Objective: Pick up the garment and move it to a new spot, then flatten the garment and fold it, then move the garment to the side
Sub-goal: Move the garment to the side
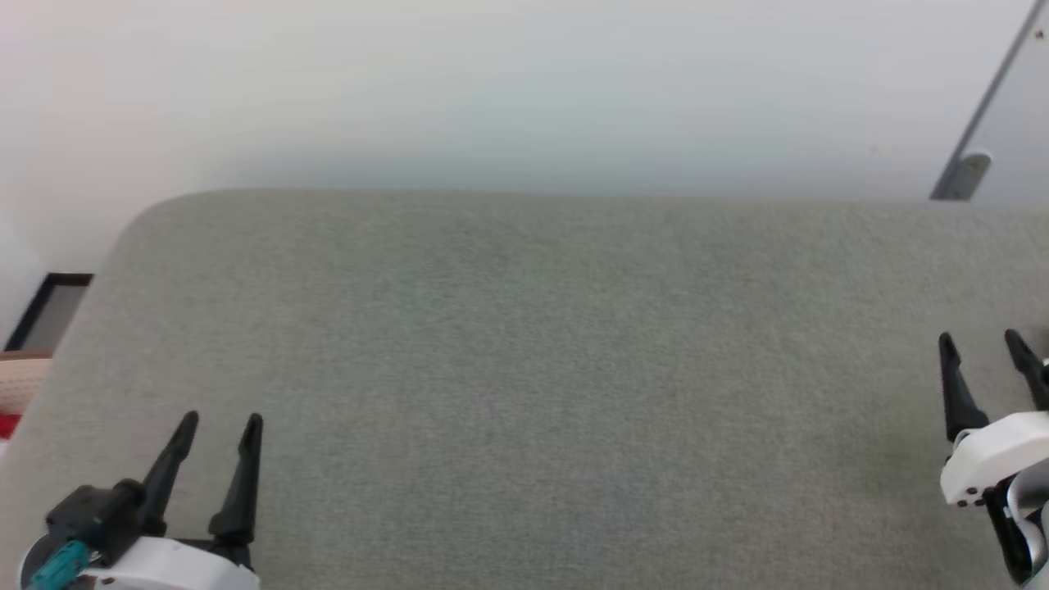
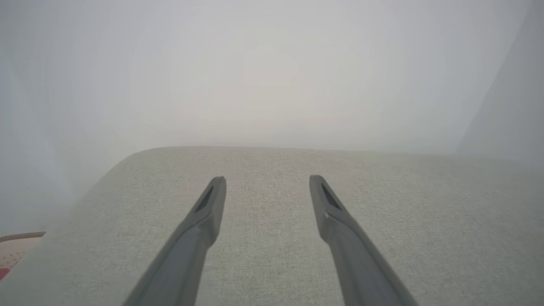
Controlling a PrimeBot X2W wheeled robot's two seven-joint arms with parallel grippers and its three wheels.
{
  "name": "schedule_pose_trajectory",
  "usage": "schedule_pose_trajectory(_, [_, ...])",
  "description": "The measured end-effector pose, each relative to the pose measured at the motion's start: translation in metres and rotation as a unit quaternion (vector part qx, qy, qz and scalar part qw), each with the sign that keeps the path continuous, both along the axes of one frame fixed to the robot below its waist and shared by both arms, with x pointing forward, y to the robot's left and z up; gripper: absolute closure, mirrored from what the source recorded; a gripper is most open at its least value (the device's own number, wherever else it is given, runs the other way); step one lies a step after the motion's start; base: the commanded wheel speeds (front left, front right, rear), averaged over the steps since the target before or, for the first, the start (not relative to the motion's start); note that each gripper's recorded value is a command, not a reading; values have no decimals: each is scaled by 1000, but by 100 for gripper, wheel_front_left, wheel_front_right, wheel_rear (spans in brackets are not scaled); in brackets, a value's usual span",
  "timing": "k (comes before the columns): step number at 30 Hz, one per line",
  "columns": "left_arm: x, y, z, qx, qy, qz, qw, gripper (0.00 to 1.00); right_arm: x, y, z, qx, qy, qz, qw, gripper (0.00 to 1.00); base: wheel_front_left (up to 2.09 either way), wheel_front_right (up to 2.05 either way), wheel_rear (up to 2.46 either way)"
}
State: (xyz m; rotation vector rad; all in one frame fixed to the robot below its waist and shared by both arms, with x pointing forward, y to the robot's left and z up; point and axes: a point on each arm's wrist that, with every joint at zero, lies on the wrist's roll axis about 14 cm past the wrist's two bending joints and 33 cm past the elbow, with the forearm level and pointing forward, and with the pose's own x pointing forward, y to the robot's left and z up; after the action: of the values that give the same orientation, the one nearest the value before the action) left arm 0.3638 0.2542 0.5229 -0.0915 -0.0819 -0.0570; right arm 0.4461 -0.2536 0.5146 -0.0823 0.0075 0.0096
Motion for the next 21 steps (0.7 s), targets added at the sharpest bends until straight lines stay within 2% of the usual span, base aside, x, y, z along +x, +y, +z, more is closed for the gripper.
schedule_pose_trajectory(9, [-35,41,11,16,-17,62,998,0,-13,45,3,21,-18,47,999,0,0,0,0])
schedule_pose_trajectory(21, [-55,52,4,17,-10,79,997,0,-39,71,-6,42,-19,67,997,0,0,0,0])
